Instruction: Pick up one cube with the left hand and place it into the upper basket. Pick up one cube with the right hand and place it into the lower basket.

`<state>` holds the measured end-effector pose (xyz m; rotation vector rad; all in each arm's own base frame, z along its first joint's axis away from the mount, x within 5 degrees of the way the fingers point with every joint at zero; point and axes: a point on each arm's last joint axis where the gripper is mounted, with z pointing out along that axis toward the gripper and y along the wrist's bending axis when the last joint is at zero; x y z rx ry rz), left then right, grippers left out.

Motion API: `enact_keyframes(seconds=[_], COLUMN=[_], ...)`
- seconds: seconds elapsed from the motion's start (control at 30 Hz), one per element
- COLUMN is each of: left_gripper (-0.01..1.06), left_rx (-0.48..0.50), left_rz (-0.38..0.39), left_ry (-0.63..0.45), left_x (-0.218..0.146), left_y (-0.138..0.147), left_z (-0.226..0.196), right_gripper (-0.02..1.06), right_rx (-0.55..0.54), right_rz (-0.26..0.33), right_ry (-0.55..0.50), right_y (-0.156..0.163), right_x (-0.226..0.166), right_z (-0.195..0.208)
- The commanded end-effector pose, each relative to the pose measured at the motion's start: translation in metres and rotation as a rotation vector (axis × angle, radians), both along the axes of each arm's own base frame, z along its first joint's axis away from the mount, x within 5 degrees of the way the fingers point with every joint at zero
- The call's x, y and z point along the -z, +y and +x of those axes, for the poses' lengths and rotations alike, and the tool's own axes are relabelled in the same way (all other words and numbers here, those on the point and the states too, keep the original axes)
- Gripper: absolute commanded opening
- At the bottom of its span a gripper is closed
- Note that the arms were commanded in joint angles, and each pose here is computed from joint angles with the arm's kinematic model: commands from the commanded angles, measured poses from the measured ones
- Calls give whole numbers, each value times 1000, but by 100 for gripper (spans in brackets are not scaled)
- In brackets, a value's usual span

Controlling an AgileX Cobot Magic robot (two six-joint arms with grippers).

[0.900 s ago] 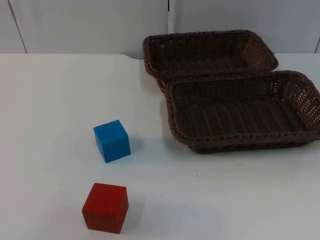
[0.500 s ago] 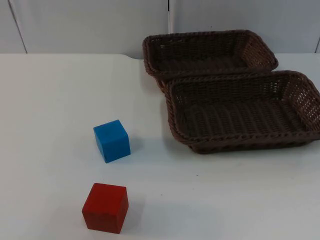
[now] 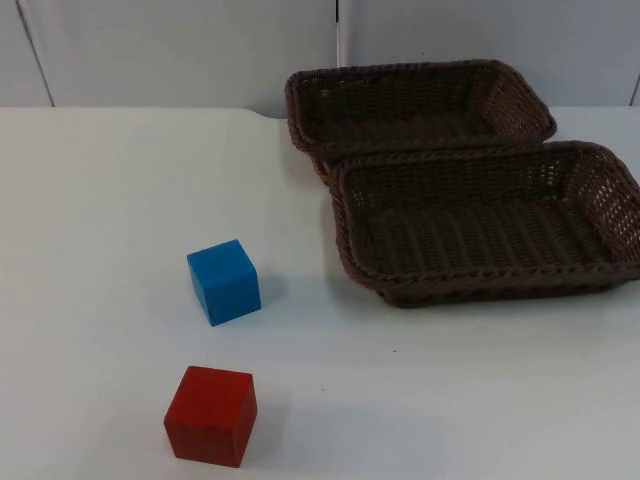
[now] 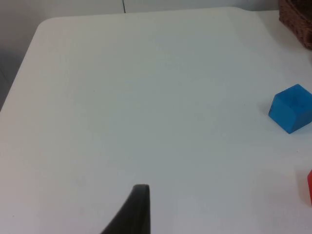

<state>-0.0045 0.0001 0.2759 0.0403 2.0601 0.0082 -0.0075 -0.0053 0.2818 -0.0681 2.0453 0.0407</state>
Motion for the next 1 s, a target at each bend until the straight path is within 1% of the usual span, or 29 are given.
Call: enact_keyframes(seconds=[0.0,0.77,0.93,0.97], left_gripper=[105,105,105,105], left_rx=[-1,4,17,17], left_rz=[-7,-19,-41,-41], left_ry=[4,-9,-104,-104], left_x=[2,-1,-16,-16], left_y=[-1,-1,-3,-3], left_z=[0,-1,-3,-3], right_gripper=[105,105,105,105], right_rx=[2,2,2,2], right_rz=[-1,-1,-1,-1], right_ry=[-3,-1,-1,-1], right_y=[0,0,0,0], right_x=[1,2,2,2], right_z=[1,1,1,1])
